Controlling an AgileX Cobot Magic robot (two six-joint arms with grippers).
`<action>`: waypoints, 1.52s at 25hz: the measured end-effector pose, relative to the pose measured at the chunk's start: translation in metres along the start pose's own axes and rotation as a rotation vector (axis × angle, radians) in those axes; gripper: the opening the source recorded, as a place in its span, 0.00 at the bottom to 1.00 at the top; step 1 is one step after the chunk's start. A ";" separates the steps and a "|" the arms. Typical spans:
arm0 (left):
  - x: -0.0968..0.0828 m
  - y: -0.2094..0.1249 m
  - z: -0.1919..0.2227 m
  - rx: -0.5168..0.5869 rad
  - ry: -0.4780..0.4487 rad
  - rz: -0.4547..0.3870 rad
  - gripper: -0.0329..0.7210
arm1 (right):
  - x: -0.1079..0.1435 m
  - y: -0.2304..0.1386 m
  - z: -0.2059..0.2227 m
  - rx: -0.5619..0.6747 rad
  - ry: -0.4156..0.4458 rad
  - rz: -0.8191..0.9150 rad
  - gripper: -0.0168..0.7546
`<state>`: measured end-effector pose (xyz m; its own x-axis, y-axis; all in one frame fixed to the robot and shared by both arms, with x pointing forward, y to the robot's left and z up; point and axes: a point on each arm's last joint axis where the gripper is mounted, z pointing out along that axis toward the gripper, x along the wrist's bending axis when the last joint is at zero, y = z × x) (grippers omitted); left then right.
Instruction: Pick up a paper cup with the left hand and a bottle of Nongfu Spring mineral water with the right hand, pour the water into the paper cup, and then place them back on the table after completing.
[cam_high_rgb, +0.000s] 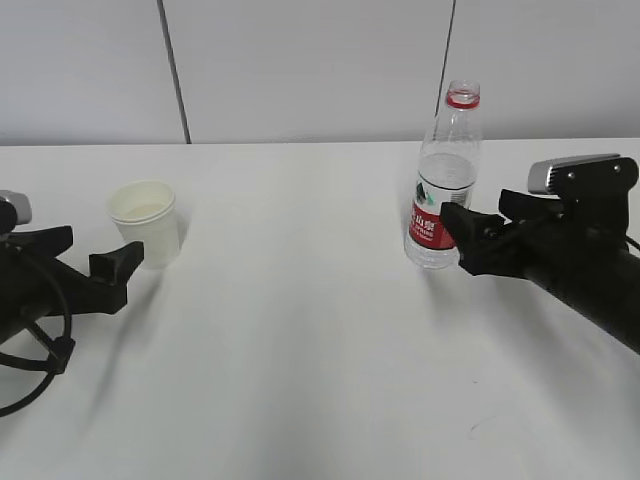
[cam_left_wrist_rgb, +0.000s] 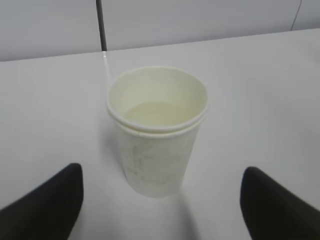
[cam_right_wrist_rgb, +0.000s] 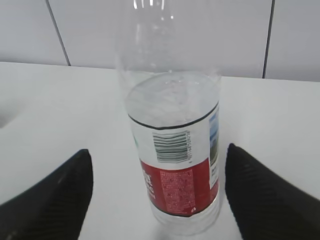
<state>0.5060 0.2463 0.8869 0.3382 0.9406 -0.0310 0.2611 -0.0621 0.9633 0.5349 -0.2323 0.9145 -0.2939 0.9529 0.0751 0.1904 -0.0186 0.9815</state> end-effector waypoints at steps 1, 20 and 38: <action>-0.001 0.002 -0.003 -0.005 0.001 0.001 0.82 | 0.001 0.003 -0.004 0.001 -0.001 -0.001 0.81; 0.004 0.077 -0.038 0.105 0.104 0.000 0.82 | -0.001 0.097 -0.039 0.357 -0.123 -0.071 0.79; 0.012 0.145 -0.082 1.024 0.300 -0.210 0.76 | 0.011 0.158 -0.074 1.044 -0.163 0.168 0.78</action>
<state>0.4740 0.2759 1.0480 -0.0001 0.9995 0.0312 0.9648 -0.0081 0.2629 0.4926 -0.2468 1.0835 -0.0752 0.9926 0.0954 0.9469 0.0411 0.3188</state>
